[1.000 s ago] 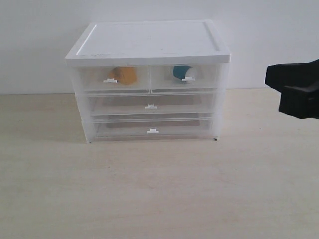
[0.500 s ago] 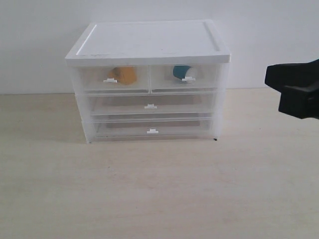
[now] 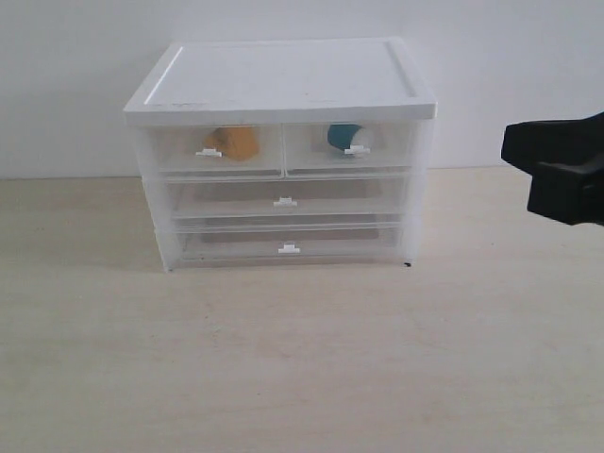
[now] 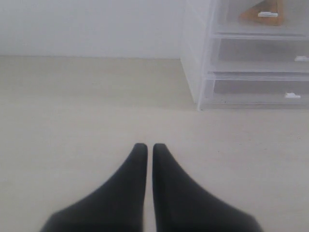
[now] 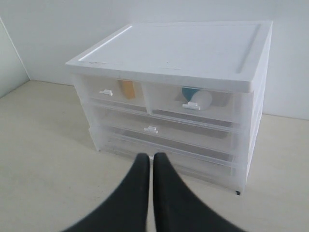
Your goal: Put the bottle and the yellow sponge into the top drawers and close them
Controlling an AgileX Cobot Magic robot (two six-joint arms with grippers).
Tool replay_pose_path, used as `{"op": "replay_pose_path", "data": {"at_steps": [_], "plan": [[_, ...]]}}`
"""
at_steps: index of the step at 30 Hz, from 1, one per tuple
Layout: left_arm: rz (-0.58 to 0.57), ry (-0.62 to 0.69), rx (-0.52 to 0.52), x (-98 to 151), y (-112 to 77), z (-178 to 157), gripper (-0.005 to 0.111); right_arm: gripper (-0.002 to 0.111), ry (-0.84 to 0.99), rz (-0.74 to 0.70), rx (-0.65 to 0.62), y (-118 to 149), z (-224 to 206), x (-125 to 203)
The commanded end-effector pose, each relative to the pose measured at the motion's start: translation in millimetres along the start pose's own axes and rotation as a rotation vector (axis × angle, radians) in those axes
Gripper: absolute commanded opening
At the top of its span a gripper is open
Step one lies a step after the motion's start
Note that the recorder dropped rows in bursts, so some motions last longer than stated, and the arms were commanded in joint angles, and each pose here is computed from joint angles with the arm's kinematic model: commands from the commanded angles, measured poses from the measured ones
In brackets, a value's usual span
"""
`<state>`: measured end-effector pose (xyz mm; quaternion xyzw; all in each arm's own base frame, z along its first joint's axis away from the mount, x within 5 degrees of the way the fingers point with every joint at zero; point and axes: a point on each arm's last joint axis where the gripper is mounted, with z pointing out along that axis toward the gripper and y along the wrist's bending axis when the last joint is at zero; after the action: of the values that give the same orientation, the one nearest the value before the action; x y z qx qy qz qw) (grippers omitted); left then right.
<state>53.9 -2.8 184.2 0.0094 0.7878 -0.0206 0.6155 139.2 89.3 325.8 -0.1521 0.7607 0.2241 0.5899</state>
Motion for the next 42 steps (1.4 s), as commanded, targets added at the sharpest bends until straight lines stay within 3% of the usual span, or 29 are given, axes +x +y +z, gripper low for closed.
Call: {"op": "replay_pose_path", "data": {"at_steps": [1, 11, 14, 16, 28, 35, 42], "plan": [[-0.005, -0.016, 0.001, -0.6, -0.2, 0.0, 0.004, 0.000, -0.007, -0.004, 0.002, -0.7, -1.1, 0.3], [-0.005, -0.016, 0.001, -0.6, -0.2, 0.0, 0.004, 0.000, -0.008, -0.077, 0.004, -0.8, -1.2, -0.2], [-0.005, -0.016, 0.001, -0.6, -0.2, 0.0, 0.004, 0.000, 0.039, 0.020, 0.014, -2.3, -0.8, 6.8], [-0.005, -0.016, -0.001, -0.6, -0.1, 0.0, 0.004, 0.000, -0.034, 0.043, 0.013, -5.9, -5.6, 9.4], [-0.005, -0.016, -0.001, -0.6, -0.1, 0.0, 0.004, 0.000, -0.340, 0.075, 0.110, -30.6, -67.7, 88.2], [-0.005, -0.016, -0.001, -0.6, -0.1, 0.0, 0.004, 0.000, -0.403, 0.058, 0.180, -37.1, -79.0, 116.9], [-0.005, -0.016, -0.001, -0.6, -0.1, 0.0, 0.004, 0.000, -0.269, 0.110, 0.268, -42.6, -84.7, 134.9]]}}
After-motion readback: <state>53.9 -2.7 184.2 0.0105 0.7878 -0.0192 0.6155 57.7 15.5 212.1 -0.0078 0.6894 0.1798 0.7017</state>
